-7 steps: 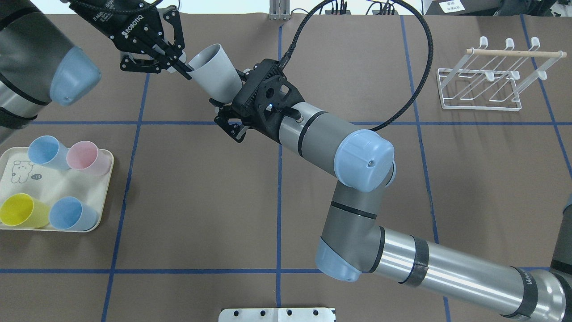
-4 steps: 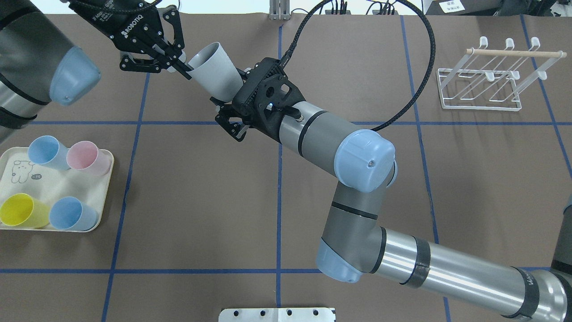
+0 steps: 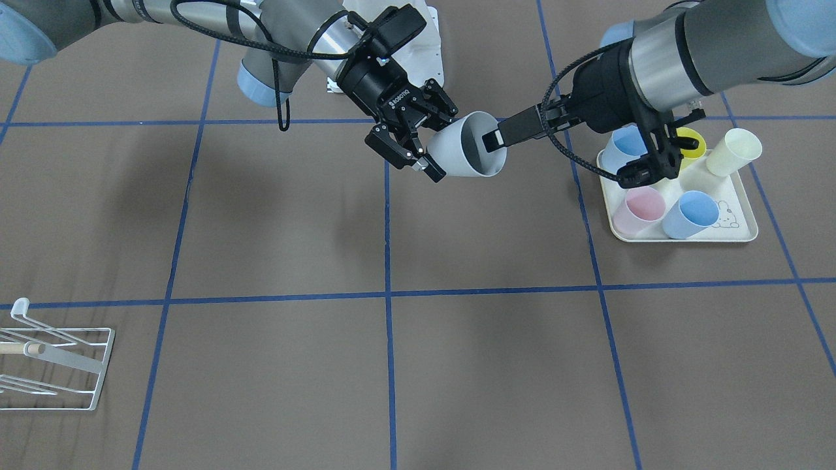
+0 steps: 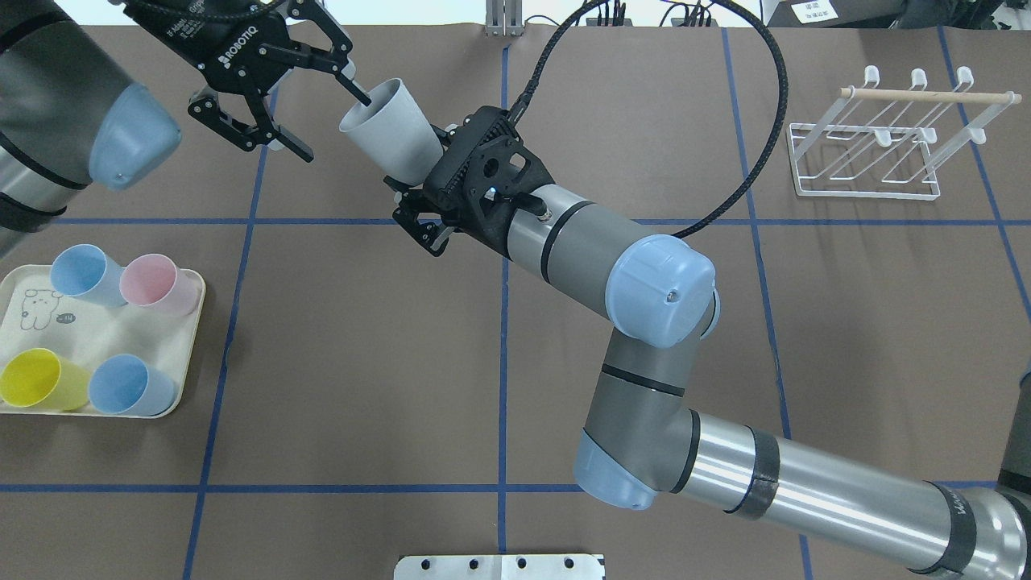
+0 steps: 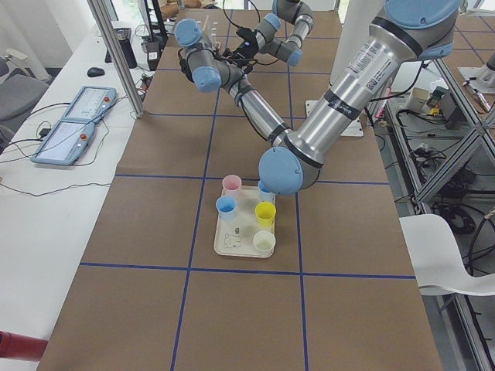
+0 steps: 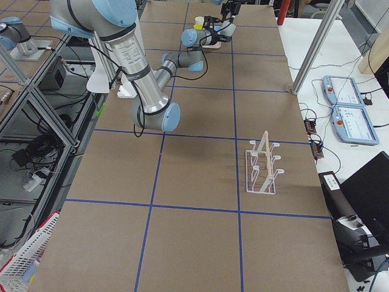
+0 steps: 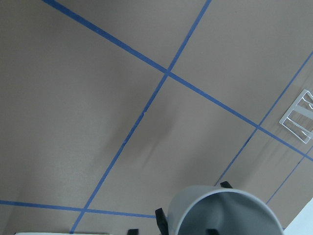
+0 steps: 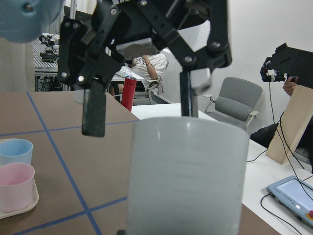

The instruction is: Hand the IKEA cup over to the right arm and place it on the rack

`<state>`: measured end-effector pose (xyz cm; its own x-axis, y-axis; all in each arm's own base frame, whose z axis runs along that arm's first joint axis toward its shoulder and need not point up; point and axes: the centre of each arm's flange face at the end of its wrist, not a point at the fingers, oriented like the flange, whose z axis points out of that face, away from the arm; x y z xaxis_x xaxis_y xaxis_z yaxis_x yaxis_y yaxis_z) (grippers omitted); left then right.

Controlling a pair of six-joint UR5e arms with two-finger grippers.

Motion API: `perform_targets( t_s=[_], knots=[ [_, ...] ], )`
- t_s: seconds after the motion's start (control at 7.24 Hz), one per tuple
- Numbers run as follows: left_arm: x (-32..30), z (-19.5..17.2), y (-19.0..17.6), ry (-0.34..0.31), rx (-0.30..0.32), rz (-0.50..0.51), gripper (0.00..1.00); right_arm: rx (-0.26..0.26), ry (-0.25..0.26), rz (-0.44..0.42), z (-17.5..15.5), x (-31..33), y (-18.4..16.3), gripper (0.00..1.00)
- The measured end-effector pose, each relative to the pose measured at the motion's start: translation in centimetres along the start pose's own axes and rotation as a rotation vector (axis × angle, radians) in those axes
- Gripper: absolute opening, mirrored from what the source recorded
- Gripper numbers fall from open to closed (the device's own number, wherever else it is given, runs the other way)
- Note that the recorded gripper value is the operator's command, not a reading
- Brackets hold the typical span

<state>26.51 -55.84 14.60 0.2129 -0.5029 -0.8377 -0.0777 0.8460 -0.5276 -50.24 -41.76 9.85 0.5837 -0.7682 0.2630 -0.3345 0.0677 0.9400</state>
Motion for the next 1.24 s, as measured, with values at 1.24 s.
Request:
perform_targets(
  t_s=[1.24],
  knots=[
    [-5.5,-4.4,-7.0,-0.025,0.431,0.334,1.0,-0.518,0.236,-0.222,-4.7,13.1,-1.5,0.22]
  ],
)
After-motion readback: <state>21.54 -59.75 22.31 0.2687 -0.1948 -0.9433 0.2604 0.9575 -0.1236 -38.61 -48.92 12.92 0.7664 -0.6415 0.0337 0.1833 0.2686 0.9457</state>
